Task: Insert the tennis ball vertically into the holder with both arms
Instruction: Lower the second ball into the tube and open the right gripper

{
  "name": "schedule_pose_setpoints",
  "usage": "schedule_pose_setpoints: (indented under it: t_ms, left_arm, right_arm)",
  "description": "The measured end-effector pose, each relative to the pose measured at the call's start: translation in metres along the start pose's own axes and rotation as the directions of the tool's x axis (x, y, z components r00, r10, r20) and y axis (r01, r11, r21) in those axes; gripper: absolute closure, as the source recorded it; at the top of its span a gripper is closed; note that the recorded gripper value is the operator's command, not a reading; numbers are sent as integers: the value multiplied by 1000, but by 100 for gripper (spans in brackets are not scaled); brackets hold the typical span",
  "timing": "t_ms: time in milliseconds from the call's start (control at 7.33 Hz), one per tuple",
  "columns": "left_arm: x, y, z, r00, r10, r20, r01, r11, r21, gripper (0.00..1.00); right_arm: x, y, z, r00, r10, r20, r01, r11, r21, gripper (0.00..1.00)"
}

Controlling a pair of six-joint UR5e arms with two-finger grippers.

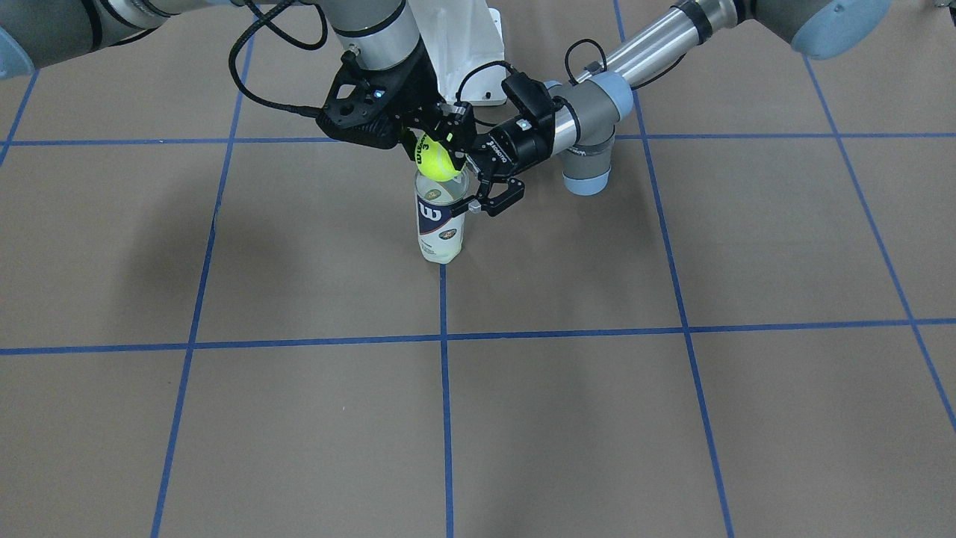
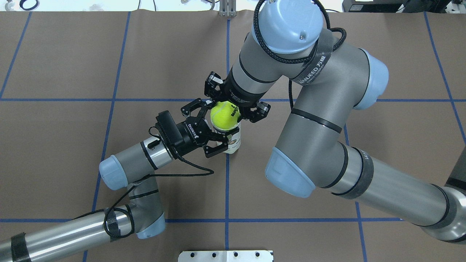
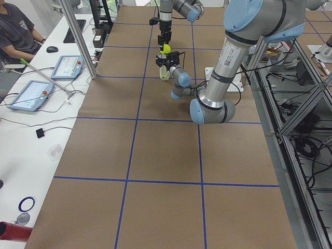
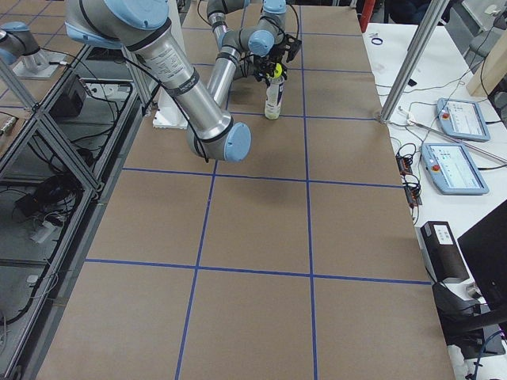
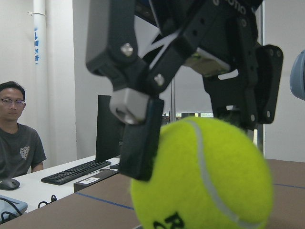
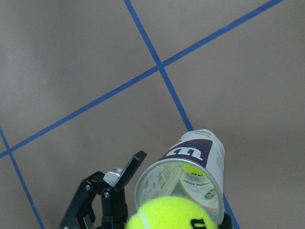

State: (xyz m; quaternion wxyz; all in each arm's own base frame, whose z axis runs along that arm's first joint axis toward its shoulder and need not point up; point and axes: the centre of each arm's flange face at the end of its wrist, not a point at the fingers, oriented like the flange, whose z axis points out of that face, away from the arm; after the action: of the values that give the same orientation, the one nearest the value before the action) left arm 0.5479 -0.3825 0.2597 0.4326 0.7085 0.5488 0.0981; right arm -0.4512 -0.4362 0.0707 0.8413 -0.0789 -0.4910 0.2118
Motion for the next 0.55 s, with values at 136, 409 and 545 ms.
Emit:
schedule_pose_setpoints:
  t_ms: [136, 409, 545]
  left_arm:
    - [0, 0, 0, 1000, 0, 0, 0, 1000, 0, 5]
    - [0, 0, 0, 1000, -1, 0, 1, 1000, 0, 5]
    - [0, 0, 0, 1000, -1, 1, 1, 1000, 0, 5]
  right_arm:
    - [0, -2, 1, 1000, 1, -2, -1, 1000, 2, 61]
    - [0, -6, 7, 1000, 9, -15, -9, 1000, 5, 1]
    - [-1, -7, 9, 1000, 12, -18, -12, 1000, 6, 1]
